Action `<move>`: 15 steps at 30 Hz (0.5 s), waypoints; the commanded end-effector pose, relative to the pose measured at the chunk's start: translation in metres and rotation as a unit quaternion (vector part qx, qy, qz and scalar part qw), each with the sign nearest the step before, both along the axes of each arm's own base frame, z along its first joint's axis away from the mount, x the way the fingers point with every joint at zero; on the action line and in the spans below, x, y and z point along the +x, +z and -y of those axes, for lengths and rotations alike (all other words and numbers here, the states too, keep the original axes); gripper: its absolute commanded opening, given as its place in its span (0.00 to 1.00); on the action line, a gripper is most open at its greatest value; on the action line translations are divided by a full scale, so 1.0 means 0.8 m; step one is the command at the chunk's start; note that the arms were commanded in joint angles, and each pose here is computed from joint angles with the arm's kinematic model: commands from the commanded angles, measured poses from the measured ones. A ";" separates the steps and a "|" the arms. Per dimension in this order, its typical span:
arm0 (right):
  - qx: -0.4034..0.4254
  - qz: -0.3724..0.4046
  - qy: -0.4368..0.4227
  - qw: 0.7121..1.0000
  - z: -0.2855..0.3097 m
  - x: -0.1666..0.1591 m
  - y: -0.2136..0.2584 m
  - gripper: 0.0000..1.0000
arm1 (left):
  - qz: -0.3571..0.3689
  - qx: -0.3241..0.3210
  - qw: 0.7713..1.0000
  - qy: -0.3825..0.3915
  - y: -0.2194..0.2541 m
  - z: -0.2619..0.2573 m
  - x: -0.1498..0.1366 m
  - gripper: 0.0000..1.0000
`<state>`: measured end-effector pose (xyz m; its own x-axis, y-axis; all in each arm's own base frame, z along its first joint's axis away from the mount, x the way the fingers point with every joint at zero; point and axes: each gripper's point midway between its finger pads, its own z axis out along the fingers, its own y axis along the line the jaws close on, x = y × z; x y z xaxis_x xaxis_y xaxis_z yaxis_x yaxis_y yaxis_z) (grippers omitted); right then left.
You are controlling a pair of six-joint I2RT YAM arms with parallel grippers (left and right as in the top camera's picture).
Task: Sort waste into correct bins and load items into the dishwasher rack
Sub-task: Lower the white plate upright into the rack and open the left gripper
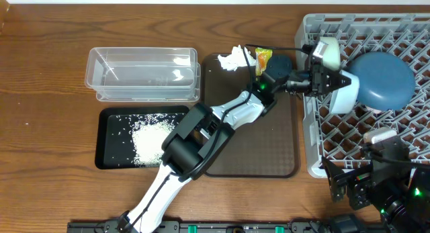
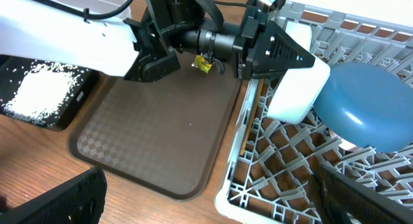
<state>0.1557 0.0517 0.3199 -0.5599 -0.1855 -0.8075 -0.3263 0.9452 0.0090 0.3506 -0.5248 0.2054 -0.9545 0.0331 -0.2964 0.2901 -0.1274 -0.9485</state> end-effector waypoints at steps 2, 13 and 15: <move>-0.004 0.000 0.003 1.000 0.000 0.000 0.000 0.99 | 0.010 -0.008 1.000 -0.008 0.006 0.013 -0.011 0.09; -0.004 0.000 0.003 1.000 0.000 0.000 0.000 0.99 | -0.035 -0.011 0.999 0.014 0.008 0.028 -0.016 0.06; -0.005 0.000 0.003 1.000 0.000 0.000 0.000 0.99 | -0.041 -0.011 0.999 0.021 0.008 0.028 -0.012 0.06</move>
<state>0.1557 0.0517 0.3199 -0.5599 -0.1855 -0.8075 -0.3263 0.9452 0.0090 0.3272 -0.5480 0.2069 -0.9686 0.0327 -0.2464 0.2401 -0.1327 -0.9616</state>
